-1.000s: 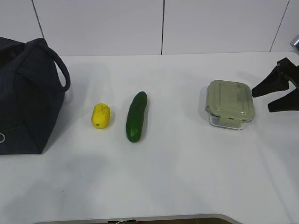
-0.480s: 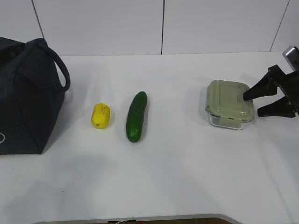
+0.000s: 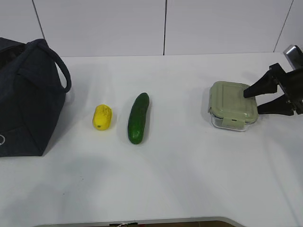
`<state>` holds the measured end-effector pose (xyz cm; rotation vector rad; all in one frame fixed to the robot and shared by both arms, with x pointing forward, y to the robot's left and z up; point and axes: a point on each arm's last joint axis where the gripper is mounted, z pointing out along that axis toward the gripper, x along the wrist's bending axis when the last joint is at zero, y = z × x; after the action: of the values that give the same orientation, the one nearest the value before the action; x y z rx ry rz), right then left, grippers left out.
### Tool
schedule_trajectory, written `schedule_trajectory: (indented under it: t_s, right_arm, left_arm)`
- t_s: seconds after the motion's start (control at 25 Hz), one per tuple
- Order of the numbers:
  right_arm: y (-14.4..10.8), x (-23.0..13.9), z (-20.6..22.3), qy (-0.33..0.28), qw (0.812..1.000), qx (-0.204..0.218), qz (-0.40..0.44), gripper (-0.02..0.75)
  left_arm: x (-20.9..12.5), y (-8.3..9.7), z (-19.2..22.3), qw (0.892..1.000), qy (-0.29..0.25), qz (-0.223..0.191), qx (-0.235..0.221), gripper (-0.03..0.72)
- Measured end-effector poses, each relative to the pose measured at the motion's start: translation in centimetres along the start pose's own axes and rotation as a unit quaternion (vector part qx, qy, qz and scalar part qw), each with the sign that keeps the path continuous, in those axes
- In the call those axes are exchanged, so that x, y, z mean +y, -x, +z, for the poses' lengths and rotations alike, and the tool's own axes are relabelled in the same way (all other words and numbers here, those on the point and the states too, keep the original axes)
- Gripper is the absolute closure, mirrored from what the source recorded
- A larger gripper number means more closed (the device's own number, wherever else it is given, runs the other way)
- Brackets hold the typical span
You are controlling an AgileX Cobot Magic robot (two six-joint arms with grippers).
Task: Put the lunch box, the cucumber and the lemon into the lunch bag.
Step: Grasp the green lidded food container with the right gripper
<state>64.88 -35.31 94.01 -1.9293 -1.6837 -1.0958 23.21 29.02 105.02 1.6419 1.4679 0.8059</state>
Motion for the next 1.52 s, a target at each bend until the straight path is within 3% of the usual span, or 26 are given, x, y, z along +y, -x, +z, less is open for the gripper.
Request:
schedule_trajectory:
  t_s: [0.56, 1.12, 1.52]
  right_arm:
    - [0.9, 0.3, 1.5, 0.012, 0.998, 0.052, 0.016, 0.169]
    - [1.5, 0.5, 1.9, 0.021, 0.999, 0.045, -0.021, 0.169]
    - [1.7, 0.7, 2.3, 0.021, 0.997, 0.065, -0.021, 0.172]
  left_arm:
    - [0.0, 0.0, 0.0, 1.000, 0.000, 0.000, 0.000, 0.257]
    - [0.0, 0.0, 0.0, 1.000, 0.000, 0.000, 0.000, 0.257]
    - [0.0, 0.0, 0.0, 1.000, 0.000, 0.000, 0.000, 0.257]
